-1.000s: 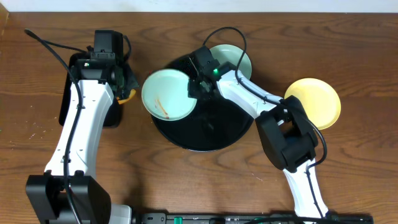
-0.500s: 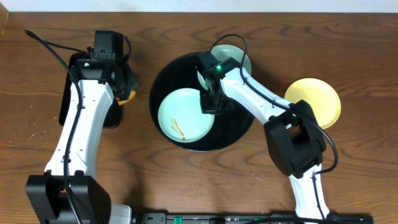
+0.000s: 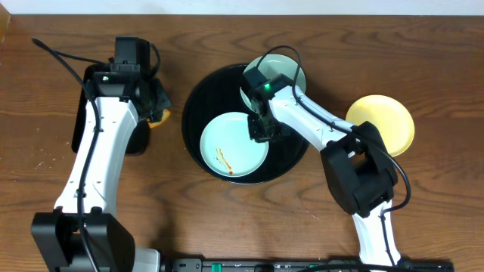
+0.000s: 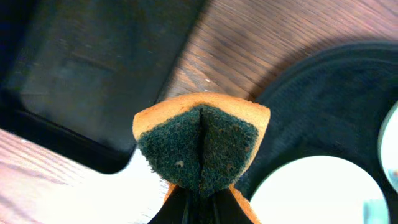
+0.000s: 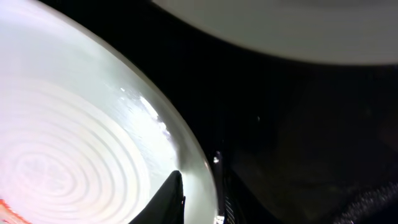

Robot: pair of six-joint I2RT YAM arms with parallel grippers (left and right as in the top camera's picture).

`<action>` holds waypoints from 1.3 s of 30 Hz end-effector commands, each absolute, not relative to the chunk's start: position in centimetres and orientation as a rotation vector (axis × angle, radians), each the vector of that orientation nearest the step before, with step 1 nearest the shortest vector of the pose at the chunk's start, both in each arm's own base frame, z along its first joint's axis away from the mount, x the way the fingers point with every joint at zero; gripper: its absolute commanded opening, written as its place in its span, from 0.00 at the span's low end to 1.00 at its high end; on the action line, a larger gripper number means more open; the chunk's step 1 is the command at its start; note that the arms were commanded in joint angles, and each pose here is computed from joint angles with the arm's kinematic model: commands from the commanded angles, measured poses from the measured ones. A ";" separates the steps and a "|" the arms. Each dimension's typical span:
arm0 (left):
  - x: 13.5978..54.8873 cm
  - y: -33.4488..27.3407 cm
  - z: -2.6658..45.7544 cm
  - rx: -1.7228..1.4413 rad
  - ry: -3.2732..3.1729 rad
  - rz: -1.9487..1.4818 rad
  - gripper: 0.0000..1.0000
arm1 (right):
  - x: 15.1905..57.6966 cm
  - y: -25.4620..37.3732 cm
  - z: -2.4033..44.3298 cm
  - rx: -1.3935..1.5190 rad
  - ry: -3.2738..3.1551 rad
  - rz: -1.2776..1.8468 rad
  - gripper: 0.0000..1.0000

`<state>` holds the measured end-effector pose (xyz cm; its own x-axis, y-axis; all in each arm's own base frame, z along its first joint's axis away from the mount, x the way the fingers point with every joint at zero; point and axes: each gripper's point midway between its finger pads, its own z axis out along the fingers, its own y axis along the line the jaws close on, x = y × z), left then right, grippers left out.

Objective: Clean dirty plates on tray and stack at the side

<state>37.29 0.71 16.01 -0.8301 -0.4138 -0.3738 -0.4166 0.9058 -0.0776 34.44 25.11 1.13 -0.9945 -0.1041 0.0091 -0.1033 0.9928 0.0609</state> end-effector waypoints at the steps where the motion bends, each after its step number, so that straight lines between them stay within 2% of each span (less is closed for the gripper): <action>1: 37.2 -0.6 15.4 -0.564 2.716 -0.050 0.07 | 34.4 25.9 1.6 0.199 -3.136 -0.136 0.20; 6: 36.7 -1.2 14.5 -0.546 2.746 -0.045 0.08 | 34.5 26.2 0.6 0.205 -3.133 -0.134 0.18; 8: 36.5 -1.3 14.1 -0.546 2.762 -0.047 0.08 | 34.3 26.1 0.0 0.204 -3.121 -0.122 0.10; 9: 36.3 -1.5 13.8 -0.546 2.773 -0.057 0.08 | 34.3 26.1 -0.3 0.203 -3.114 -0.115 0.01; 18: 35.8 -2.3 12.4 -0.536 2.819 -0.091 0.08 | 33.8 25.7 -1.7 0.210 -3.085 -0.077 0.01; 26: 36.1 -6.8 12.1 -0.349 2.839 -0.170 0.07 | 33.9 25.7 -1.7 0.225 -3.085 -0.080 0.01; 33: 34.6 -11.3 6.9 -0.219 3.006 -0.124 0.07 | 34.4 25.5 -1.7 0.210 -3.095 -0.090 0.01; 39: 33.8 -11.8 1.9 -0.467 3.085 0.020 0.08 | 34.7 25.2 -1.7 0.189 -3.090 -0.109 0.01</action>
<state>34.12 -12.29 3.45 -0.9824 -0.1818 -0.0418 -0.1799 0.9826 -0.0455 34.95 25.89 0.81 -0.9931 -0.1170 0.0002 -0.1163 0.9874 0.1076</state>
